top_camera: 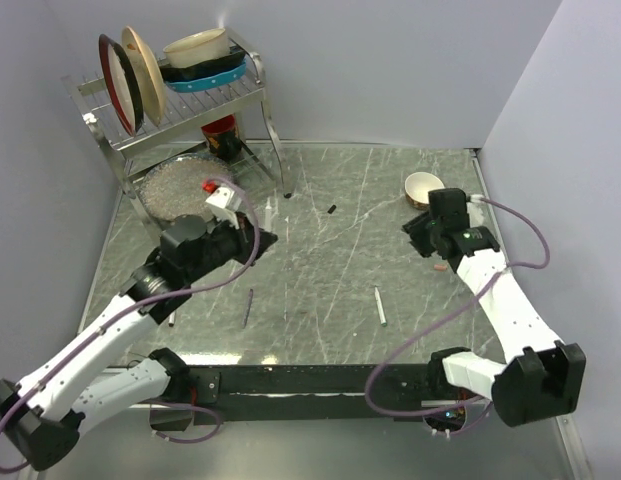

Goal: Insert the pens into the pen caps

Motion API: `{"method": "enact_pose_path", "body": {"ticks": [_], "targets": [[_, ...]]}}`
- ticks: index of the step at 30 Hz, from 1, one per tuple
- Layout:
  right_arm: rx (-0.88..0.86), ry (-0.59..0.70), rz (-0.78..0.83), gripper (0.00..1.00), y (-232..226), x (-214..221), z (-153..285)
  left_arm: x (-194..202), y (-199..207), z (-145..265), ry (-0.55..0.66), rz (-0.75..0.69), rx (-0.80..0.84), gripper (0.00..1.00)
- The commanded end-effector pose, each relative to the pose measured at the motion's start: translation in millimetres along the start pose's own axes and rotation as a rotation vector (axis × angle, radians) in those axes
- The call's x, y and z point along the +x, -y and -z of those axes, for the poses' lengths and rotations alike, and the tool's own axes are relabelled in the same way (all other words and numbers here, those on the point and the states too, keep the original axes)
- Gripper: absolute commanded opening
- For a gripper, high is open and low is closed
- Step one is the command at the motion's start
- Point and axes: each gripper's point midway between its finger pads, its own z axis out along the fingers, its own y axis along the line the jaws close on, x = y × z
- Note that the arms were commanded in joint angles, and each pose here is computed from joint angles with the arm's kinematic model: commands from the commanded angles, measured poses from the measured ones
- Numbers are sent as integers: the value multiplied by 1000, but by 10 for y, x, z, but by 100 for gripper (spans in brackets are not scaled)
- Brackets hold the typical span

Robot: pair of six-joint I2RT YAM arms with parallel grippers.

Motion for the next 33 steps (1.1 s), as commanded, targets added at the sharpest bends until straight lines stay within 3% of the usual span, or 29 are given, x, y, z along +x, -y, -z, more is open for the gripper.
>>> {"method": "enact_pose_path", "body": {"ticks": [1, 8, 11, 12, 16, 20, 24, 28, 33], "targets": [[253, 115, -122, 48, 644, -364, -188, 88, -214, 79, 15, -82, -73, 1], [447, 98, -223, 44, 1251, -665, -609, 66, -176, 24, -32, -127, -45, 1], [492, 134, -24, 45, 1286, -930, -710, 69, -234, 40, -34, -122, -76, 1], [487, 104, 148, 45, 1301, -980, -734, 69, -241, 48, -31, -121, -80, 1], [357, 77, 484, 46, 1137, -1115, -942, 1, -237, 119, 13, -115, -88, 1], [255, 80, 671, 55, 957, -1181, -829, 9, -220, 118, 15, -109, -77, 1], [120, 17, 987, 61, 876, -1058, -821, 52, -208, 105, -6, -106, -67, 1], [69, -118, 1105, 61, 1037, -711, -981, 14, -173, 129, 16, -109, -51, 1], [195, -186, 1246, 60, 1369, -559, -1051, 38, -155, 118, 6, -105, -38, 1]]}}
